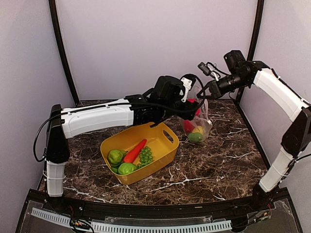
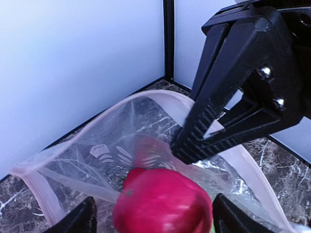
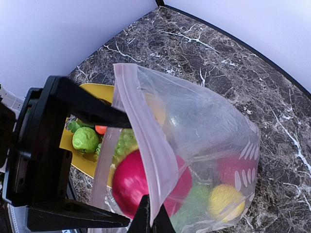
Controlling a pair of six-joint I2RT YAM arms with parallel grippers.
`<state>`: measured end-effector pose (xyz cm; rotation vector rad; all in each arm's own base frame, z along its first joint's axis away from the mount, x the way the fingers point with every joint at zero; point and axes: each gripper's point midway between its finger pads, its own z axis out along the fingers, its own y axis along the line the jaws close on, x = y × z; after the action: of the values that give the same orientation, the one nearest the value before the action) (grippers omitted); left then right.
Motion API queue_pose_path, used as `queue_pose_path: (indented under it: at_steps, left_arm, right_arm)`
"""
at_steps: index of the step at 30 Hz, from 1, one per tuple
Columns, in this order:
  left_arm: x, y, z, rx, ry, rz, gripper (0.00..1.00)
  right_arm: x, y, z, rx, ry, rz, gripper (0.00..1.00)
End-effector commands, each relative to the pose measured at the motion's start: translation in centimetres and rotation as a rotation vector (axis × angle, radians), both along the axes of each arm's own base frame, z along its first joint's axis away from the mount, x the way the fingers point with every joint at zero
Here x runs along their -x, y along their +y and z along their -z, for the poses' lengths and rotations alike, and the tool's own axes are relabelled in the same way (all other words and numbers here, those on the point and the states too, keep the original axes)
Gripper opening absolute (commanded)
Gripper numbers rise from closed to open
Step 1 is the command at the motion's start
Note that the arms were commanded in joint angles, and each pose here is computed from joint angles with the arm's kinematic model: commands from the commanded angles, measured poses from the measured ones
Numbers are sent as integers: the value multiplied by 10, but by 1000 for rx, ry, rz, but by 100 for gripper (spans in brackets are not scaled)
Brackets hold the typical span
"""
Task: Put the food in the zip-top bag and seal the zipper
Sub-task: Place the fake fruit in the zipper food storage bag.
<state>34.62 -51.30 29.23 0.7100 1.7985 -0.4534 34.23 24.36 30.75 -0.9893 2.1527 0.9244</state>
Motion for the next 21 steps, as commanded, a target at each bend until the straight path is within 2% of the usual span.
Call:
queue_pose_path:
  at_steps: [1, 4, 6, 13, 21]
  left_arm:
    - [-22, 8, -23, 82, -29, -91, 88]
    - [-25, 8, -26, 91, -29, -99, 96]
    - [-23, 7, -29, 92, -27, -89, 98]
    - [-6, 7, -53, 132, -23, -36, 98]
    - [44, 11, -104, 205, -83, 104, 97]
  right_arm:
    - [4, 4, -15, -24, -23, -13, 0]
    - [5, 3, -14, -19, -26, -9, 0]
    - [4, 3, -12, -16, -24, -8, 0]
    - [-2, 1, -8, -2, -23, 11, 0]
    - [-12, 0, 4, 6, 0, 23, 0]
